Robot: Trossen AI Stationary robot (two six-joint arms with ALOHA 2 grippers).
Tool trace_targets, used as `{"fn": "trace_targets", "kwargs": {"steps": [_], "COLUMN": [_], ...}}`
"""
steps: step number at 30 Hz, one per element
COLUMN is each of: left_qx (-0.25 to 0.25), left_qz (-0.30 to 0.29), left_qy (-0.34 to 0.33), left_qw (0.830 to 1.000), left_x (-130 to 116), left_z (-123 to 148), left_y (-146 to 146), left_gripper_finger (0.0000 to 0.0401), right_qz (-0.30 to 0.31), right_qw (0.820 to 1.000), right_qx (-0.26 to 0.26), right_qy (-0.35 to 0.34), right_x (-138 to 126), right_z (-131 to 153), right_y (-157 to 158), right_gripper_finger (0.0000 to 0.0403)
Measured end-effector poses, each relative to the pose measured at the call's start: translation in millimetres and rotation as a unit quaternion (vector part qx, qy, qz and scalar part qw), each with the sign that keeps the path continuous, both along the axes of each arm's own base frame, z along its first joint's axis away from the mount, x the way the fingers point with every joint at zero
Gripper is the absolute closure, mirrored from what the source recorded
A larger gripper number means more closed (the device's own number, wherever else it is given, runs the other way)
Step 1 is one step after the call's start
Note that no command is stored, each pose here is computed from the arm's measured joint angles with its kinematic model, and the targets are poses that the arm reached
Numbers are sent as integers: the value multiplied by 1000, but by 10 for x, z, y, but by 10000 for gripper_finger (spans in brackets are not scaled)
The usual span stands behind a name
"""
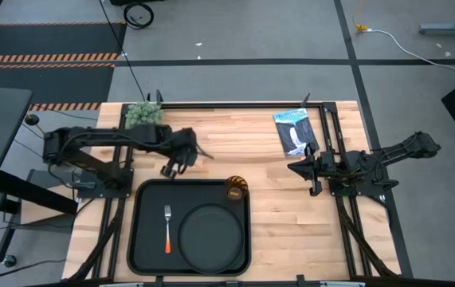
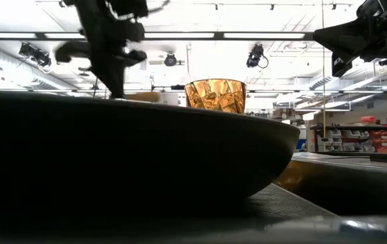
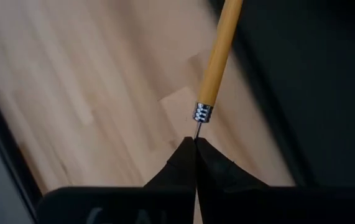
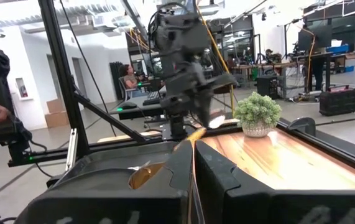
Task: Pick and place plate/cup/fork/spoon on tray
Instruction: Put the yellow spoon on the black tray on the left of the orange fork
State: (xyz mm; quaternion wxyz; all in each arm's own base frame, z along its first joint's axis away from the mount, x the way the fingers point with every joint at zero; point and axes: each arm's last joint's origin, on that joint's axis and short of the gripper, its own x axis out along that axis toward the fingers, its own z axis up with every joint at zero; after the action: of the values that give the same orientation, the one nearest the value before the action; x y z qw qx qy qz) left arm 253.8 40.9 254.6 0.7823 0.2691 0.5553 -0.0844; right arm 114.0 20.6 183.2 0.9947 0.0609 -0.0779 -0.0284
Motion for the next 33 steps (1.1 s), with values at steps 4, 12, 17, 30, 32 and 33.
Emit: {"fn": "trace_targets", "kwargs": {"steps": [4,12,17,30,32,33], "left_qx": [-1,12,-6,-45,-32,-25], "left_qz": [-45,-79,-113,-180,-174,-176], "left_qy": [4,-64,-117,-184,-203,-209], "left_qw": [999,995,987,965,963,962], "left_x": [-84,-63,24,-351,-407,-449], "left_z": [79,205,239,-300,-352,-360], "left_y": [-251,-544,-593,-866,-957,-1005], "left_gripper_finger": [401,401,401,401,401,401], "right_qz": [0,0,0,0,0,0], "right_qw": [1000,1000,1000,1000,1000,1000], "right_qx": [0,0,0,1,1,1], "right_qy": [-1,-1,-1,-2,-3,-3], "right_x": [0,0,0,1,1,2], "right_z": [1,2,2,3,7,5], "right_y": [0,0,0,1,0,1], "right_gripper_finger": [380,380,380,380,380,380]}}
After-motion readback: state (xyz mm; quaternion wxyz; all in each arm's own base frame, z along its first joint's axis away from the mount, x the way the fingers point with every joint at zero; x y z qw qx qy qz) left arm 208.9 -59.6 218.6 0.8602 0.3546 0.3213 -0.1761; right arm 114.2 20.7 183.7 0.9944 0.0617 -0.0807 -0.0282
